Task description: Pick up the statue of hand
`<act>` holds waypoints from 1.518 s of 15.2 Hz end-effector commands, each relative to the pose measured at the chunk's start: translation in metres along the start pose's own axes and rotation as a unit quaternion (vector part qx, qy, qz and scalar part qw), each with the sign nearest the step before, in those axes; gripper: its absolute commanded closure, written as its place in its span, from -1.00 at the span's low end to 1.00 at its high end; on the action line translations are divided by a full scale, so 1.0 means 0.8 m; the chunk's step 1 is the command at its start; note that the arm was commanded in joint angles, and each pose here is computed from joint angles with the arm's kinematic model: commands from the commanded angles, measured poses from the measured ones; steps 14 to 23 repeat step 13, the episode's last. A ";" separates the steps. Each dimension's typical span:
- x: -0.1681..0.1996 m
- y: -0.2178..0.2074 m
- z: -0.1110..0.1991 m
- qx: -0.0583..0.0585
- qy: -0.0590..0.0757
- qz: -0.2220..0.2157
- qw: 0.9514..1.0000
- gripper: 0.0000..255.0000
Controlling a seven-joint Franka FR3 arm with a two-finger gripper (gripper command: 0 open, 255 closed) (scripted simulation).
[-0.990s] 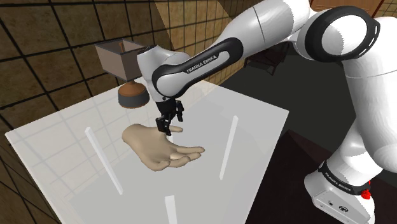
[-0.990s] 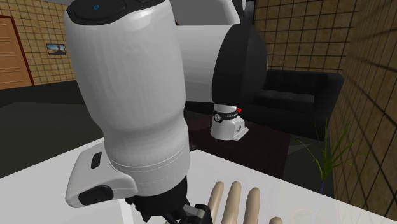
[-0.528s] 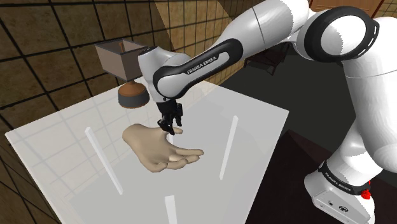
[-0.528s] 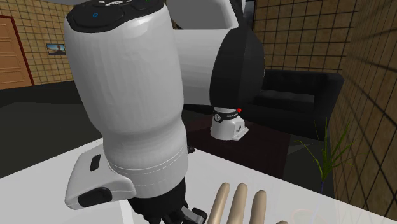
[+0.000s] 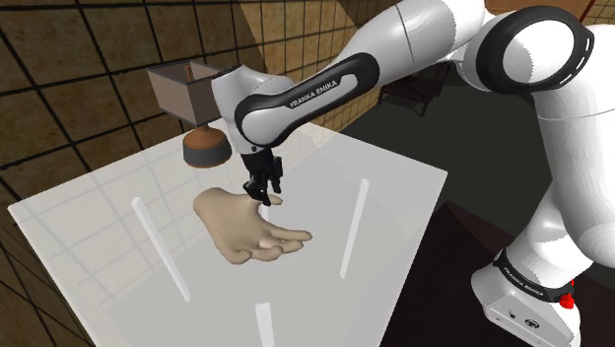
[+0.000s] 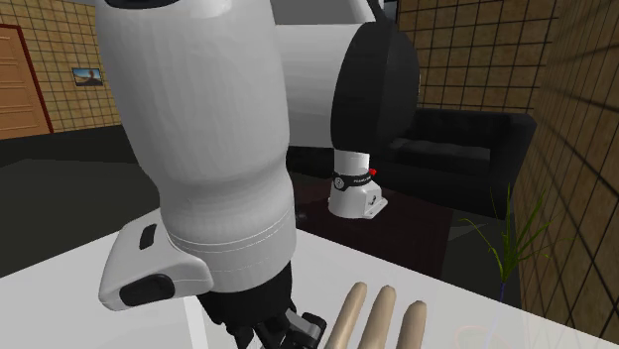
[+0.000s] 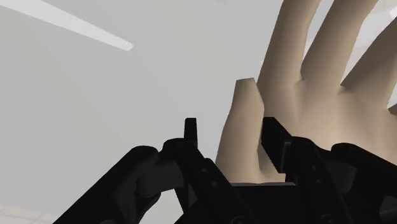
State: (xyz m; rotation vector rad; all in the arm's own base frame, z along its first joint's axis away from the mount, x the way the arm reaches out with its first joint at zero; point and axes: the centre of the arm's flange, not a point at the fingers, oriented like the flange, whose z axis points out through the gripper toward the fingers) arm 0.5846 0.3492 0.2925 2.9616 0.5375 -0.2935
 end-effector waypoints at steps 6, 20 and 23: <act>-0.009 0.005 -0.046 0.000 0.001 0.000 1.000 1.00; -0.016 0.008 -0.079 0.000 0.001 0.000 1.000 1.00; -0.016 0.008 -0.079 0.000 0.001 0.000 1.000 1.00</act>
